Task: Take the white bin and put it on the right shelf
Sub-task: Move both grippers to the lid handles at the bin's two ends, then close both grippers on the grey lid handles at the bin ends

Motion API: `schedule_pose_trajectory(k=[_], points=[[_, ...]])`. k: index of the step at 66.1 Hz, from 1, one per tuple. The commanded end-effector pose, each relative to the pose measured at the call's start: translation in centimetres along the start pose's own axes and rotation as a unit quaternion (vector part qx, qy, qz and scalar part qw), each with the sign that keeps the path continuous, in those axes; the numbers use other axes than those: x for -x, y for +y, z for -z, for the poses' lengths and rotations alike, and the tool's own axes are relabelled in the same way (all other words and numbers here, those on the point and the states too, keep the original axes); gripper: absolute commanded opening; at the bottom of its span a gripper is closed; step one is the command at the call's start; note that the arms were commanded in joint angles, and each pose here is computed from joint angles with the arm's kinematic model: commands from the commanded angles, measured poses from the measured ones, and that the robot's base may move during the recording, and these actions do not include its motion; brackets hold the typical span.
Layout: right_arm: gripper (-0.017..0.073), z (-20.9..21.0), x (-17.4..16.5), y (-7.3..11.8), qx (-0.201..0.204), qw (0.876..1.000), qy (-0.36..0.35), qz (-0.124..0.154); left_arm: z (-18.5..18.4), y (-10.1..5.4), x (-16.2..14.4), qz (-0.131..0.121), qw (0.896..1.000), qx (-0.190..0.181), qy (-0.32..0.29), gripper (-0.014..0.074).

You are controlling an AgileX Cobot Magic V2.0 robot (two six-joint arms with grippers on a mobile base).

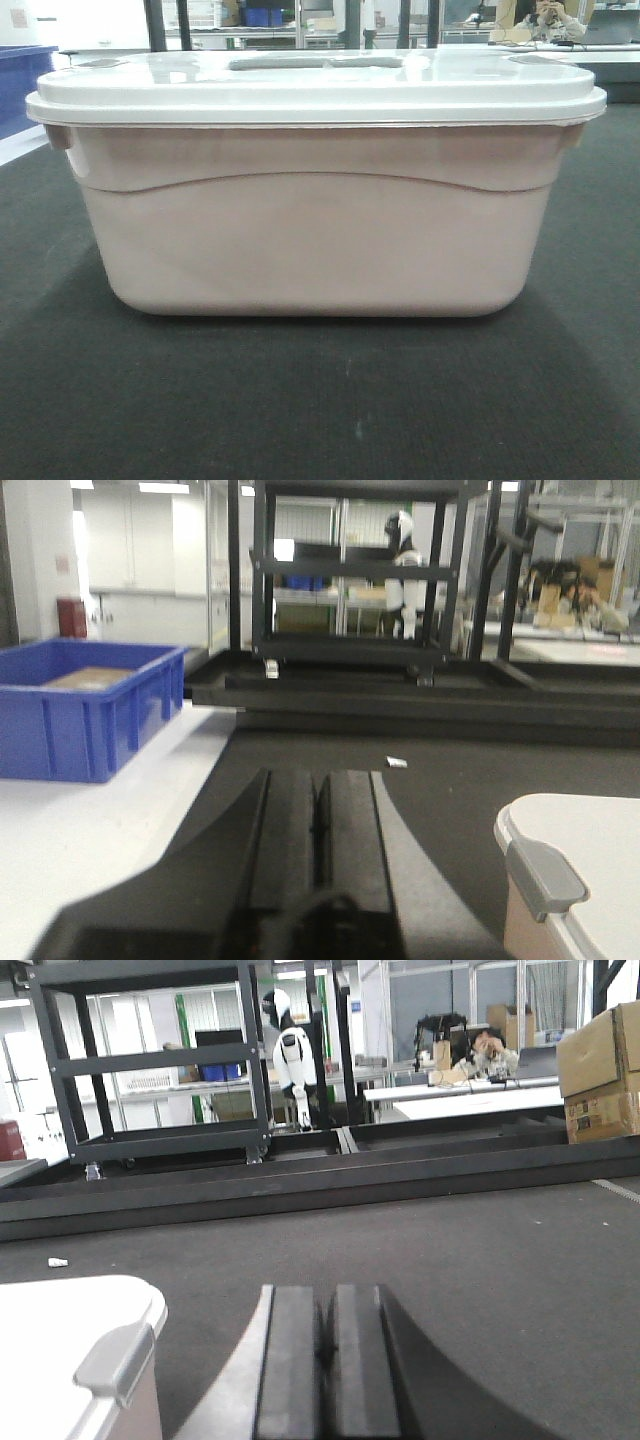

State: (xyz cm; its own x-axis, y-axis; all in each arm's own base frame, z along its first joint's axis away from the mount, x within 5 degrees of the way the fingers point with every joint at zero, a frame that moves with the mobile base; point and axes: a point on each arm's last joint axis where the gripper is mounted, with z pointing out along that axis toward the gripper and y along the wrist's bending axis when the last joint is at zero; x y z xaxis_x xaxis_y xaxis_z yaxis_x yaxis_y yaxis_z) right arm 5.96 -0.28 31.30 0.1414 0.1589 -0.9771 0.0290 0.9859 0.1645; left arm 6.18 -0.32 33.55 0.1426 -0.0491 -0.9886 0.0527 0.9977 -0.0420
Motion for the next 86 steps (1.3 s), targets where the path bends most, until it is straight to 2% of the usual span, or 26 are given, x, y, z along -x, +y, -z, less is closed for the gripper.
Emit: schedule_pose_trajectory(k=[1,4,9,12,17,20,23,27,31,34,42,50,54,61,64,68,72,77,83,86], points=[[0.0261,-1.8,3.2,0.4,-0.001,1.000,-0.022,0.006,-1.9,-0.1,2.7,0.019,1.000,-0.002,0.001,-0.0056],[0.0325,-3.0,3.6,0.5,-0.004,1.000,-0.005,0.003,-2.8,-0.2,3.0,0.028,1.000,-0.005,0.011,-0.0009],[0.0437,-4.9,4.4,0.6,-0.006,1.000,0.017,-0.012,-4.2,-0.6,3.2,0.035,0.999,-0.022,0.025,0.0120],[0.0493,-6.2,4.8,0.8,-0.005,0.999,0.034,-0.027,-5.4,-0.8,3.2,0.053,0.997,-0.030,0.043,0.0216],[0.0543,-7.8,4.9,0.9,-0.006,0.997,0.064,-0.049,-6.7,-1.2,3.0,0.079,0.994,-0.041,0.066,0.0312],[0.0571,-8.6,5.1,1.1,-0.005,0.993,0.088,-0.075,-7.4,-1.5,2.8,0.095,0.991,-0.048,0.084,0.0360],[0.0598,-9.2,5.3,1.3,-0.002,0.989,0.112,-0.097,-8.1,-1.8,2.7,0.116,0.986,-0.055,0.104,0.0384],[0.0622,-9.9,5.4,1.7,0.004,0.981,0.141,-0.130,-8.8,-2.2,2.6,0.132,0.980,-0.066,0.133,0.0406],[0.0629,-10.5,5.8,2.1,0.014,0.973,0.168,-0.161,-9.7,-2.8,2.7,0.159,0.968,-0.079,0.177,0.0414],[0.0629,-10.7,6.1,2.5,0.022,0.967,0.181,-0.179,-10.2,-3.2,2.8,0.167,0.959,-0.088,0.210,0.0414],[0.0629,-11.5,6.9,3.7,0.053,0.941,0.238,-0.234,-12.2,-4.0,4.3,0.167,0.945,-0.112,0.259,0.0415],[0.0629,-12.7,7.4,4.5,0.077,0.919,0.284,-0.264,-14.3,-5.1,5.6,0.155,0.930,-0.152,0.297,0.0415],[0.0629,-13.6,7.4,4.9,0.090,0.907,0.302,-0.280,-15.5,-5.8,5.9,0.147,0.918,-0.186,0.317,0.0415],[0.0629,-15.1,7.1,5.7,0.131,0.887,0.341,-0.282,-17.3,-6.9,5.6,0.164,0.890,-0.246,0.348,0.0415],[0.0629,-15.7,6.9,6.2,0.156,0.874,0.362,-0.284,-18.0,-7.2,5.4,0.179,0.878,-0.268,0.354,0.0415],[0.0629,-16.7,6.5,6.8,0.193,0.855,0.386,-0.289,-19.0,-7.0,4.9,0.202,0.862,-0.291,0.363,0.0415],[0.0629,-17.7,6.0,7.0,0.214,0.842,0.401,-0.291,-19.9,-6.2,4.4,0.227,0.850,-0.304,0.366,0.0415],[0.0629,-18.6,5.8,6.8,0.221,0.838,0.407,-0.290,-20.8,-4.9,3.5,0.252,0.833,-0.320,0.373,0.0415],[0.0629,-19.1,5.8,6.0,0.224,0.835,0.414,-0.285,-21.9,-3.2,2.5,0.278,0.824,-0.321,0.374,0.0415],[0.0629,-19.2,5.9,5.5,0.228,0.833,0.417,-0.284,-22.5,-2.2,1.9,0.286,0.824,-0.311,0.377,0.0414]])
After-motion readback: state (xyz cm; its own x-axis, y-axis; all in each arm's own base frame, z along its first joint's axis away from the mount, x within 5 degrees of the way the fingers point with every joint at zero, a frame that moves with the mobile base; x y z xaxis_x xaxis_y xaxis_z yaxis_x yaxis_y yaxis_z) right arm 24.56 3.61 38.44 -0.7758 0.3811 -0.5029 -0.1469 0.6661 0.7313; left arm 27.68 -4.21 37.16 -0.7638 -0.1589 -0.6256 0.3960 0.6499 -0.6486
